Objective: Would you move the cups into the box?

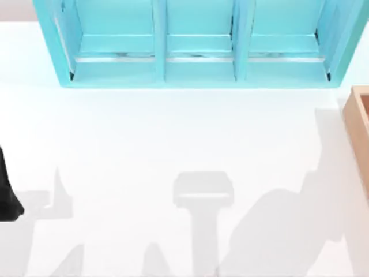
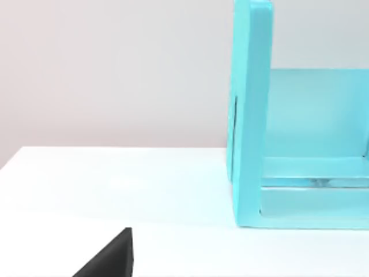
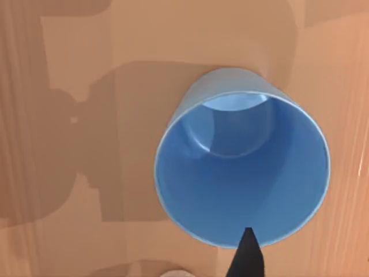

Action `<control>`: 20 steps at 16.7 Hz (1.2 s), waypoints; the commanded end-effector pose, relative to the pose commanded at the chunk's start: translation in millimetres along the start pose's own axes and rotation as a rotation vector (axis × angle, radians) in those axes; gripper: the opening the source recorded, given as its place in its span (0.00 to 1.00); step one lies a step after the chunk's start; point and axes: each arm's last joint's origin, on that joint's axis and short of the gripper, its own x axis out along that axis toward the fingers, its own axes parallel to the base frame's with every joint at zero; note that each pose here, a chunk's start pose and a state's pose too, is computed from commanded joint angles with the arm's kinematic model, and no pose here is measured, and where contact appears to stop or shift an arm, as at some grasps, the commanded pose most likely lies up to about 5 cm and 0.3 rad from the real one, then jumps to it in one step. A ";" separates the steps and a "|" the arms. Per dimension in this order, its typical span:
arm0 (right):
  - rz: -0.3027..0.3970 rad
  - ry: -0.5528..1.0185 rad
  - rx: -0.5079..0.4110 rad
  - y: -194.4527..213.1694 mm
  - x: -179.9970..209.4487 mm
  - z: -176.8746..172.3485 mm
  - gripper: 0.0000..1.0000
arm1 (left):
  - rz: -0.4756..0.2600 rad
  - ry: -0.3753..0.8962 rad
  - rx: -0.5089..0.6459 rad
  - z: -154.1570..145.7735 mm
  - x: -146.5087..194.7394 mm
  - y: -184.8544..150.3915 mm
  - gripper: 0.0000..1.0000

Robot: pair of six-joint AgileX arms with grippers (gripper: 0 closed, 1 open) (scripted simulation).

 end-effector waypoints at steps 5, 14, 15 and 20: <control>0.000 0.000 0.000 0.0 0.0 0.0 1.00 | 0.000 0.000 0.000 0.0 0.0 0.0 1.00; 0.000 0.000 0.002 -0.6 -0.8 -0.1 1.00 | 0.000 0.000 0.000 0.0 0.0 0.0 1.00; 0.000 0.001 0.001 -0.7 -3.8 0.7 1.00 | 0.000 0.000 0.000 0.0 0.0 0.0 1.00; 0.002 0.010 0.006 -3.0 -52.4 6.4 1.00 | 0.000 0.000 0.000 0.0 0.0 0.0 1.00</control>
